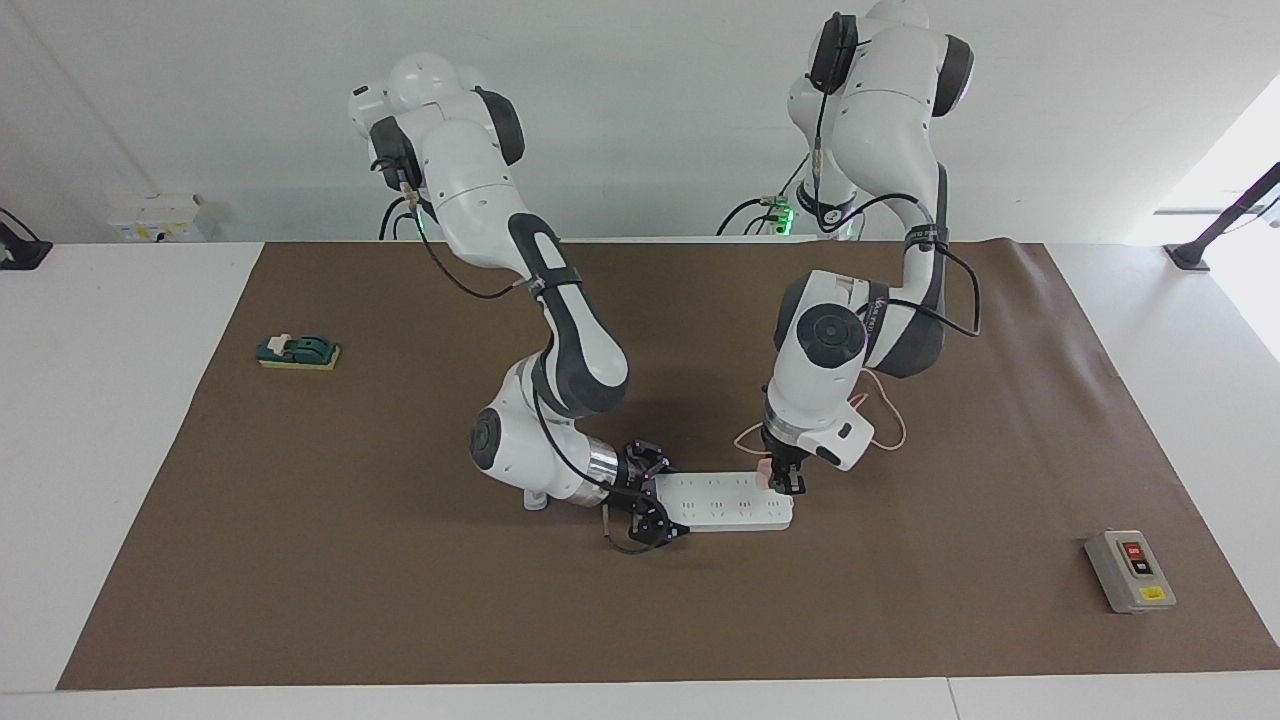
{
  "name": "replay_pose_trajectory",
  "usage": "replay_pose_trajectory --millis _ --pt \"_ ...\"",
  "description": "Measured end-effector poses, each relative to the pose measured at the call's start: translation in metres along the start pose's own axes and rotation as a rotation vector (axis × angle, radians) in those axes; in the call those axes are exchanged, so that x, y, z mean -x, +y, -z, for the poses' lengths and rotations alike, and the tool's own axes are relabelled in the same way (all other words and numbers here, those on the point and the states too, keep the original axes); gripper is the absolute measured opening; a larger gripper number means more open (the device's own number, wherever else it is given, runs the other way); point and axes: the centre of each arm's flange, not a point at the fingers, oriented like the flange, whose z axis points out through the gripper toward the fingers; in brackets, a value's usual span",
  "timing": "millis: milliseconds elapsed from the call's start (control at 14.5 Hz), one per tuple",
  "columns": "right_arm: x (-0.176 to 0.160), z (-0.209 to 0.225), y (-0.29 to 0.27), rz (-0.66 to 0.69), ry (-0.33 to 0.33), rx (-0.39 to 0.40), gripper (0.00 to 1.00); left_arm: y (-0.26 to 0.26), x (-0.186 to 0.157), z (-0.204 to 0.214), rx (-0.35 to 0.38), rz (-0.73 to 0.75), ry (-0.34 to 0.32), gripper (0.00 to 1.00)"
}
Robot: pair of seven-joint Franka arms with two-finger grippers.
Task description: Unplug charger and place it aside
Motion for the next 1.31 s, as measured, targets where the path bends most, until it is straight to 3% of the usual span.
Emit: replay_pose_trajectory --millis 828,1103,1310 --pt "0.0 0.0 0.0 0.001 0.001 -0.001 0.93 0.002 -0.001 0.006 -0.009 -0.012 -0.004 0.33" --pt "0.0 0.0 0.0 0.001 0.001 -0.002 0.93 0.01 -0.032 0.07 -0.057 -0.011 -0.009 0.33" --pt "0.0 0.0 0.0 0.001 0.001 -0.002 0.93 0.012 -0.043 0.078 -0.063 -0.037 -0.015 0.33"
